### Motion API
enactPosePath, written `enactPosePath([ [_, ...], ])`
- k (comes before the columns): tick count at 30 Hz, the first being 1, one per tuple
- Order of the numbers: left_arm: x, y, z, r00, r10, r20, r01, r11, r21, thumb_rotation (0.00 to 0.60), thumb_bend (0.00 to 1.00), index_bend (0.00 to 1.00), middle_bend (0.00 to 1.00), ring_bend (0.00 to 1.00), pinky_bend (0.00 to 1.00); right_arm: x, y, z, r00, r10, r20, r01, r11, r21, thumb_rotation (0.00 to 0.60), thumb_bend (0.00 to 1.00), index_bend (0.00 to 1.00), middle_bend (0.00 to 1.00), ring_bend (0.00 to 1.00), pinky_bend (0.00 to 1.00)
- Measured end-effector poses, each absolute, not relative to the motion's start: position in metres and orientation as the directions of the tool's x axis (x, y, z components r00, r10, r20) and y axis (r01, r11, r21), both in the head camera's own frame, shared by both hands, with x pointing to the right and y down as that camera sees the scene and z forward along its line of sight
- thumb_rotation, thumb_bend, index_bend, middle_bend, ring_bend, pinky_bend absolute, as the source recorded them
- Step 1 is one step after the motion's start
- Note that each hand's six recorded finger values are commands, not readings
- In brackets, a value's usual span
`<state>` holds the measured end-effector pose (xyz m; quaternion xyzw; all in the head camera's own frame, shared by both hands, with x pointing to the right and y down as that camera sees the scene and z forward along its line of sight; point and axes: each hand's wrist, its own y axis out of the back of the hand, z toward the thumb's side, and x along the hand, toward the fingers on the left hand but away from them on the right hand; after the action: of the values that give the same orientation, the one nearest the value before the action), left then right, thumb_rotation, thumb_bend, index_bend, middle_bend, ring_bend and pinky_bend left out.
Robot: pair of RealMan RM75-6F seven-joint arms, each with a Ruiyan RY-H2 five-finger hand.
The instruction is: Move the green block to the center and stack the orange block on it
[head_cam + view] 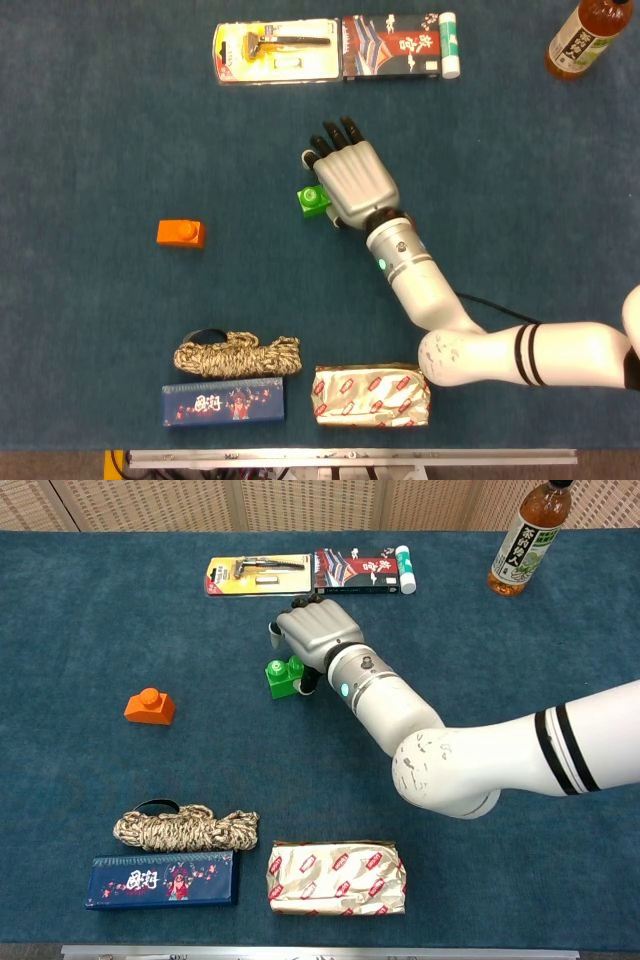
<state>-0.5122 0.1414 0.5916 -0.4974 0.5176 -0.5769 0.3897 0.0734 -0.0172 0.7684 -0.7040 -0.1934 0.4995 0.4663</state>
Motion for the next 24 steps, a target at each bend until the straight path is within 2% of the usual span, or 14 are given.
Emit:
enactPosePath([
  [7,-0.51,0.141,0.59,-0.191,-0.968,0.164,-0.064,-0.155,-0.986,0.6,0.28,0.33,0.15,0.03,0.25,0.081,-0.015,0.752,0.451,0.742,-0.496,-0.195,-0.46,-0.866,0.6,0.29,0.3,0.2,0.0,0.02],
  [13,-0.5,0.136,0.587,-0.165,-0.975,0.148,-0.049,-0.142,-0.989,0.6,0.28,0.35,0.19,0.03,0.25,0.107,-0.018,0.721,0.46,0.763,-0.453,-0.198,-0.409,-0.891,0.6,0.29,0.3,0.2,0.0,0.02],
  [24,-0.462,0.123,0.594,-0.056,-0.976,0.21,0.005,-0.211,-0.977,0.6,0.28,0.31,0.16,0.03,0.25,0.211,-0.014,0.642,0.431,0.821,-0.373,-0.225,-0.303,-0.926,0.6,0.29,0.3,0.2,0.0,0.02],
])
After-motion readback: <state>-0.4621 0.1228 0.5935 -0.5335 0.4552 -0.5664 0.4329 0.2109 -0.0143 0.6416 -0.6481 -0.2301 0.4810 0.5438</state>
